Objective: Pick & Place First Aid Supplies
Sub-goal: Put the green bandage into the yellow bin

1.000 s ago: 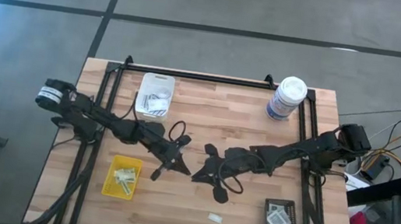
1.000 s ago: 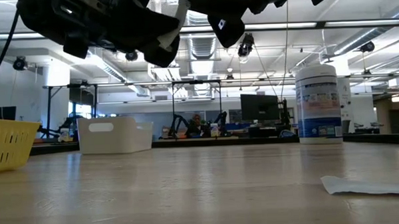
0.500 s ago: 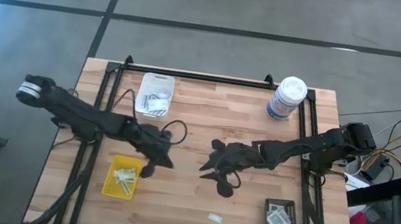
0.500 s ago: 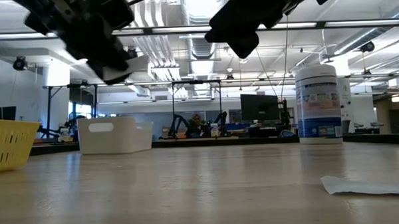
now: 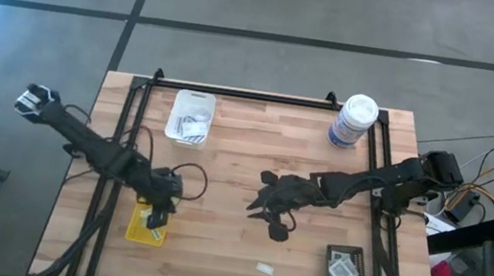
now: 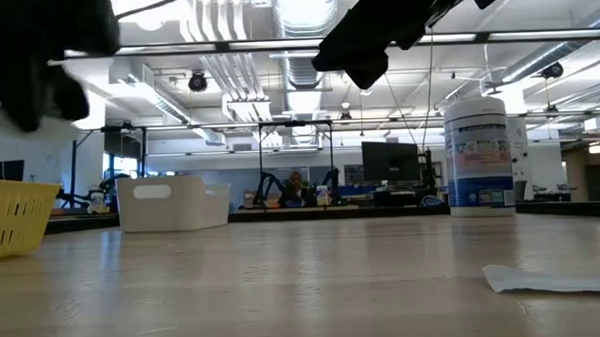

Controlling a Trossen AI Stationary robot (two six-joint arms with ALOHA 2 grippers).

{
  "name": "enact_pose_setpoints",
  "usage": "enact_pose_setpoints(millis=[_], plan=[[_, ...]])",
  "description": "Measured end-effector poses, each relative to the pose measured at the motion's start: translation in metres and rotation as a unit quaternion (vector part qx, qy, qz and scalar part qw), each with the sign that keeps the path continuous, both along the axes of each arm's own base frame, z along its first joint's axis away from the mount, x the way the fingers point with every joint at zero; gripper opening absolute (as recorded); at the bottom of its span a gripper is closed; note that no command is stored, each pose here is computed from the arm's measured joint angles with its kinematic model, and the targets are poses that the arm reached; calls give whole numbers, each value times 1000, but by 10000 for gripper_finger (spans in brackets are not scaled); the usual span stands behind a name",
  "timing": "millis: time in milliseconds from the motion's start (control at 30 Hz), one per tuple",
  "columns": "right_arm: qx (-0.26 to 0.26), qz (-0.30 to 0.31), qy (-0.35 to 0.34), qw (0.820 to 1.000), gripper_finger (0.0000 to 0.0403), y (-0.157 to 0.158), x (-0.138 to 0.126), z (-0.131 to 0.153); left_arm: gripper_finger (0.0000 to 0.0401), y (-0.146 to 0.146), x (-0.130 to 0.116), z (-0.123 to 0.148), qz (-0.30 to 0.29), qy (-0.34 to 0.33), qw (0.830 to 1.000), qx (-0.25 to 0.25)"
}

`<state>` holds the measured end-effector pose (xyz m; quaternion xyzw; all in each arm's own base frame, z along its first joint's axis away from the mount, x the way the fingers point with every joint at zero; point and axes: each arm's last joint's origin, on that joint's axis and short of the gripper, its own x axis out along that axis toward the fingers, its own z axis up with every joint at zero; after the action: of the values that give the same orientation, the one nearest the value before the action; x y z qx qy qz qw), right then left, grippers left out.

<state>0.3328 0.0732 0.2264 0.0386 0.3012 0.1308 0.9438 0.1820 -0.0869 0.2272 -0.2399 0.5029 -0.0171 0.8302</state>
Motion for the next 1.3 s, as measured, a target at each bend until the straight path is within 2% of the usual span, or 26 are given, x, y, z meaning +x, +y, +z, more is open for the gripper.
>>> enact_pose_setpoints(millis=[167,567,733,1100,1300], plan=[[-12,9,-4,1000,91,0,0,0,0,-9,-15,-9,44,74,996,-10],[-14,11,-5,1000,91,0,0,0,0,-13,-22,-11,55,95,994,-8],[6,-4,2,1000,91,0,0,0,4,-13,-22,-11,54,94,994,-8],[44,-30,16,998,91,1,0,0,81,-13,-22,-11,50,93,994,-6],[94,-49,45,993,91,4,-3,-5,94,-14,-20,-8,13,78,997,10]])
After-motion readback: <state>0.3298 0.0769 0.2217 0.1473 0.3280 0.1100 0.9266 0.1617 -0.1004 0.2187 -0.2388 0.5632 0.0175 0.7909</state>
